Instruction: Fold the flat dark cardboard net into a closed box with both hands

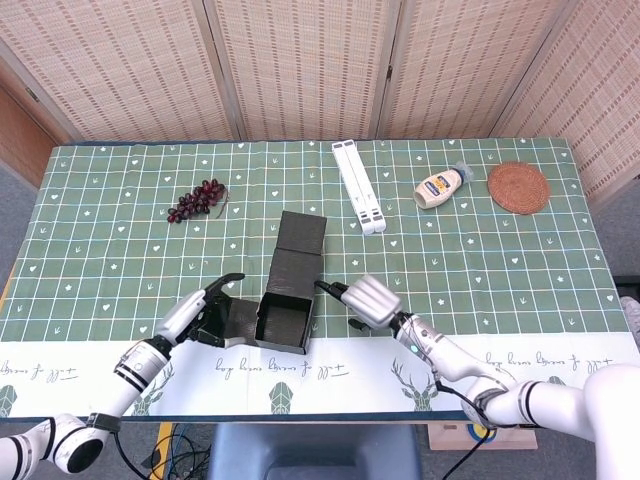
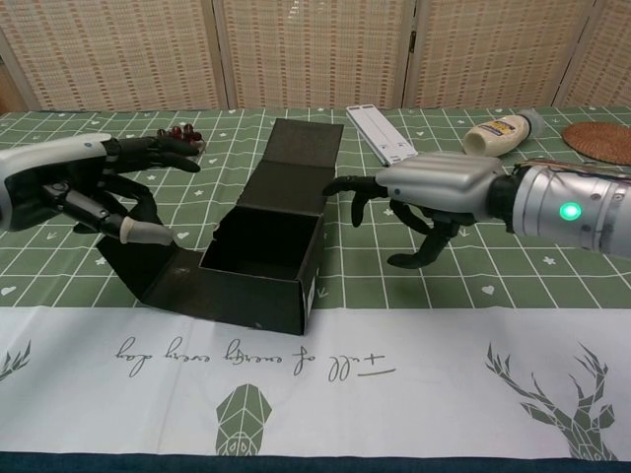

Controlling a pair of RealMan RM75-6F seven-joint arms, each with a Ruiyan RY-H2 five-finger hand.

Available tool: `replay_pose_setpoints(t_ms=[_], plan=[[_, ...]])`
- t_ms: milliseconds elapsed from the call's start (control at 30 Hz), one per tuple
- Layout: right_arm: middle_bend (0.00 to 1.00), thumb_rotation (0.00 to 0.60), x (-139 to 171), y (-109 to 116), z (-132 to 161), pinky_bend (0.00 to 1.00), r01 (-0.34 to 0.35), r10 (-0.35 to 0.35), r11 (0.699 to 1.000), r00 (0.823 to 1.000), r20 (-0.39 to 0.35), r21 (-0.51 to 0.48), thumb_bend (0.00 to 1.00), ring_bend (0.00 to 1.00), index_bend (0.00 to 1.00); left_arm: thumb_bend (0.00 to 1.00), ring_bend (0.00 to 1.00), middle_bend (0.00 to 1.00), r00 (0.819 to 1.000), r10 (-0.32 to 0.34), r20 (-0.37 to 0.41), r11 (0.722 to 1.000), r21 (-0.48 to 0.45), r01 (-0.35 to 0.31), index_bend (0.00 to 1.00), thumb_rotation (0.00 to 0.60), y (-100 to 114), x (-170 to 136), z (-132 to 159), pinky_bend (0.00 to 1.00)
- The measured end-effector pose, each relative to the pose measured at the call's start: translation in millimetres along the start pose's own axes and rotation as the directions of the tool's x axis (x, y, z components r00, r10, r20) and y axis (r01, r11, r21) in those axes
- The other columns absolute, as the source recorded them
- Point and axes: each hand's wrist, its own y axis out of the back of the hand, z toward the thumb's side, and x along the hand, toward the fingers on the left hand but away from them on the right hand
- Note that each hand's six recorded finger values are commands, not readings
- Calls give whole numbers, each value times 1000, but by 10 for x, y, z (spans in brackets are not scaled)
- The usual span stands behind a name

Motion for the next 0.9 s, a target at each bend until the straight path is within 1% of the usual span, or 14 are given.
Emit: replay_pose_setpoints(t_ms=[200, 433, 533, 633, 733, 800, 900], plan=[[223, 600, -364, 126, 121, 1000, -6, 5, 1000, 1000, -21, -15, 362, 725, 28, 112, 529, 120, 1000, 9, 1, 1000, -1, -9, 101, 600, 33, -62, 2, 899], [204, 600, -721, 319, 177, 1000, 6, -6, 1000, 1000, -19, -8, 371, 726, 28, 111, 530, 120, 1000, 9, -11, 1000, -15, -9, 101, 600, 20, -91, -54, 899], [204, 600, -777, 388, 199, 1000, 17, -18, 999, 1000, -17, -43, 373, 726, 28, 112, 530, 120, 1000, 11, -9, 1000, -14, -11, 101, 600, 20, -103, -56, 899], [203, 600, -724, 380, 186, 1000, 17, -18, 995, 1000, -12, -98, 365, 725, 28, 112, 530, 120, 1000, 18, -10, 1000, -15, -18, 101, 600, 37, -125, -59, 899], [192, 600, -613, 339, 162, 1000, 1, -2, 986, 1000, -6, -166, 305, 726, 25, 112, 530, 120, 1000, 19, -12, 1000, -20, -19, 101, 600, 40, -132, -62, 899], [171, 600, -523, 301, 143, 1000, -11, 11, 976, 1000, 0, -217, 196, 726, 9, 112, 530, 120, 1000, 15, -12, 1000, -22, -15, 101, 600, 28, -134, -61, 899], [131, 600, -377, 209, 101, 1000, -32, 40, 948, 999, 19, -317, 24, 726, 0, 112, 530, 120, 1000, 7, -8, 1000, -23, -7, 101, 600, -3, -127, -49, 899]])
